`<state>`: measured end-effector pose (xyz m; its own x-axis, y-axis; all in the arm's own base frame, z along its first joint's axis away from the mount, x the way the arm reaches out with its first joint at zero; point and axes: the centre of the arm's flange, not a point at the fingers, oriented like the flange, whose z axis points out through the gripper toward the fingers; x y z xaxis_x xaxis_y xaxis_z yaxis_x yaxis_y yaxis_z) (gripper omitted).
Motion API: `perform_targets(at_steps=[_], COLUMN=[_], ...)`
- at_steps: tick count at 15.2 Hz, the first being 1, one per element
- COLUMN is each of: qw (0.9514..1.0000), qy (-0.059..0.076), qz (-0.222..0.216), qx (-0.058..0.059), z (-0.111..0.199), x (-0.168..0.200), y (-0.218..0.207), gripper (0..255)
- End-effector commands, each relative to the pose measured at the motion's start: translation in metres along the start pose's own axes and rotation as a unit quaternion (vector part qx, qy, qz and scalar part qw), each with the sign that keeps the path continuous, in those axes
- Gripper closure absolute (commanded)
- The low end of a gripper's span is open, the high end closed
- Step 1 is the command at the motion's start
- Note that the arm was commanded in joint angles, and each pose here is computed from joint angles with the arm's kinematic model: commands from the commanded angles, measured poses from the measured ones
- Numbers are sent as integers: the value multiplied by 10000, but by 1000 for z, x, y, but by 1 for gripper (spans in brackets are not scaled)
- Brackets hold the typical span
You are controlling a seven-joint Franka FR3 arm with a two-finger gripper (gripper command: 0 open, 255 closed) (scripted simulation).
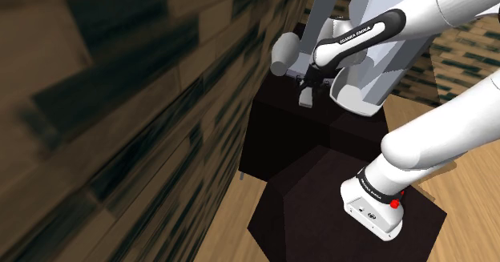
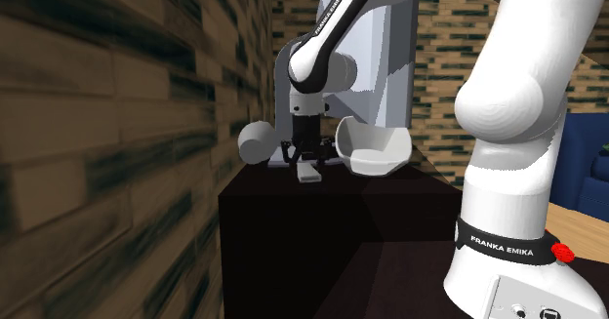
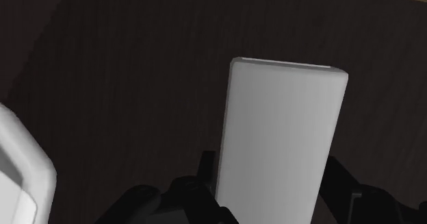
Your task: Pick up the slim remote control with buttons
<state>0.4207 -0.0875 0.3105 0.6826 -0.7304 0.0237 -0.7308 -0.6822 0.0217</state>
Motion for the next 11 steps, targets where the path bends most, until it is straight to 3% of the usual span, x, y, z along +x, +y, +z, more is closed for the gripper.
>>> perform_targets(at_steps=[1,11], qw=[10000,10000], qy=[0,0], qz=[33,33], qx=[4,4], z=[-12,-64], x=[1,2], y=[3,4], gripper=[255,255])
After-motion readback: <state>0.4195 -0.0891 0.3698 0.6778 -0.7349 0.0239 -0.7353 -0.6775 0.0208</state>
